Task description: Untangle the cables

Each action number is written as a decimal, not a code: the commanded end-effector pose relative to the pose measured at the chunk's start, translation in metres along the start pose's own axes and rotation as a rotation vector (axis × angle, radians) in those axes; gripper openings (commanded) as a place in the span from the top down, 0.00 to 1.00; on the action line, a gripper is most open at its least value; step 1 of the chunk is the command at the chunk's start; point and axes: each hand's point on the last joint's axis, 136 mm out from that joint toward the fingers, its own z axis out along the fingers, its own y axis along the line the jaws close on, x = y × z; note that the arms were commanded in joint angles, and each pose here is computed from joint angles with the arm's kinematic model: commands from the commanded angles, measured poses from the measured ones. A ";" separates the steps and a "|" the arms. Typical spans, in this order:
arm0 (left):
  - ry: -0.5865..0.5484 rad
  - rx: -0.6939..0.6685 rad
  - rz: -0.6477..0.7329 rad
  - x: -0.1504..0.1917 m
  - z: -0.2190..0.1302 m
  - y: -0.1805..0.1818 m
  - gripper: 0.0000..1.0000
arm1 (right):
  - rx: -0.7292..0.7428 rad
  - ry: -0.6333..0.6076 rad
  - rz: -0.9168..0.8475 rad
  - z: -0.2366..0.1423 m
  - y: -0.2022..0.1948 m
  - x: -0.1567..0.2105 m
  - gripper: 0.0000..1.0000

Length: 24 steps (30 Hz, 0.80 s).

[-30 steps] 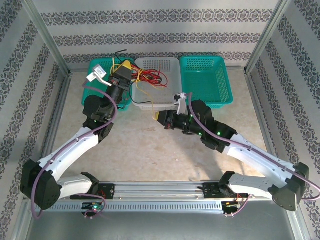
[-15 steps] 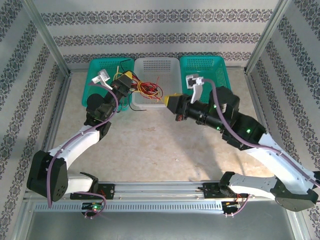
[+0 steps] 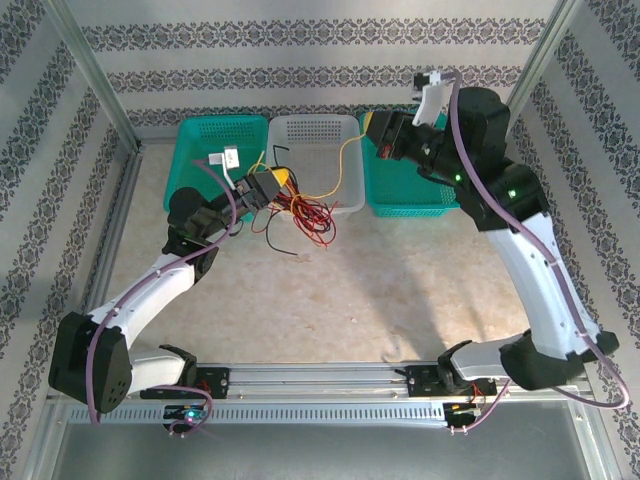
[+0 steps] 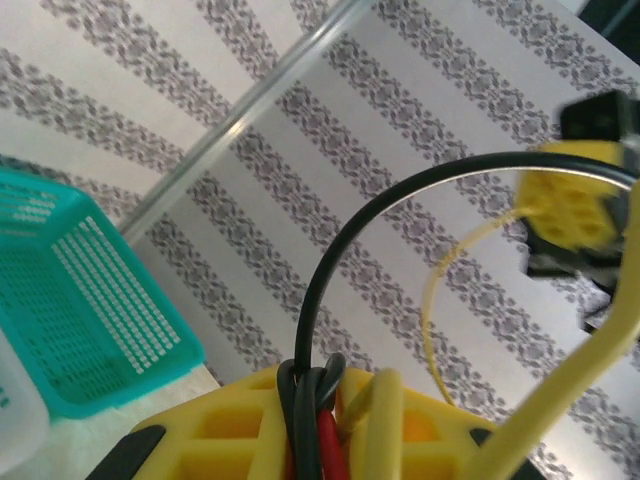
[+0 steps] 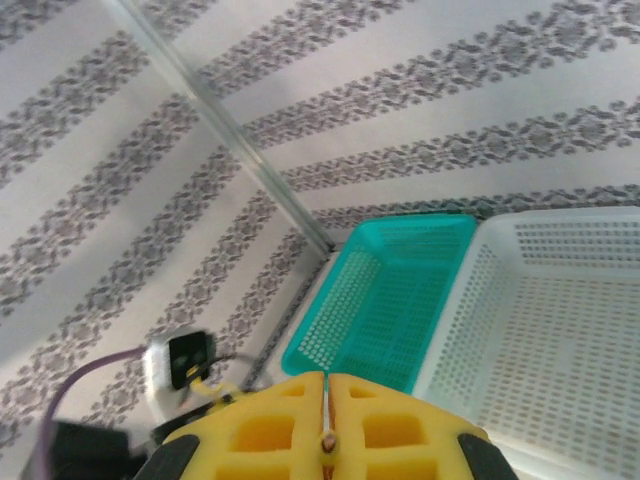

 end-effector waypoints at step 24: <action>-0.440 0.463 0.024 -0.123 -0.028 -0.154 1.00 | 0.100 0.268 0.320 0.072 -0.116 0.166 1.00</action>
